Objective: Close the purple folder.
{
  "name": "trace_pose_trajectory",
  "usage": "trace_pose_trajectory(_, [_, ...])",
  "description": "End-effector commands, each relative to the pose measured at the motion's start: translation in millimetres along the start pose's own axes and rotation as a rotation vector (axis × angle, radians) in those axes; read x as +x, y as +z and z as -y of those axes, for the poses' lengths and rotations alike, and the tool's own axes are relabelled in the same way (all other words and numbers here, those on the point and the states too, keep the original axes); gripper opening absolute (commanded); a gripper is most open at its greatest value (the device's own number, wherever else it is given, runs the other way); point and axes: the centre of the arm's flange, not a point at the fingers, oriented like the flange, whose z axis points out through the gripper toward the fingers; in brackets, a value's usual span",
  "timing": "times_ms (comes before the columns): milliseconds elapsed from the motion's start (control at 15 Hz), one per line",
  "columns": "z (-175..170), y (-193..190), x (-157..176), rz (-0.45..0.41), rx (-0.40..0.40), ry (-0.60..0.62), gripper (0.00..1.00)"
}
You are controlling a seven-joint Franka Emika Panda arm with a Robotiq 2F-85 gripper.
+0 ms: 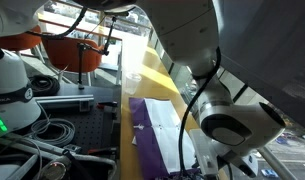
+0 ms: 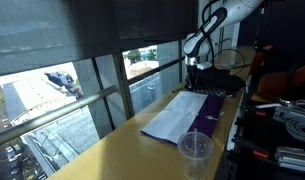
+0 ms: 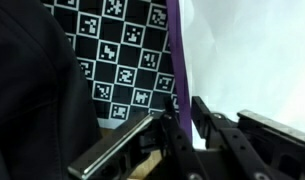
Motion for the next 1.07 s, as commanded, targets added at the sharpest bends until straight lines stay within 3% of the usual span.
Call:
trace_pose_trajectory(0, [-8, -15, -5, 0.001, 0.062, -0.005, 0.55])
trace_pose_trajectory(400, [-24, -12, -10, 0.033, 0.142, 0.012, 0.99])
trace_pose_trajectory(1000, [-20, -3, -4, 0.056, 0.241, 0.007, 1.0])
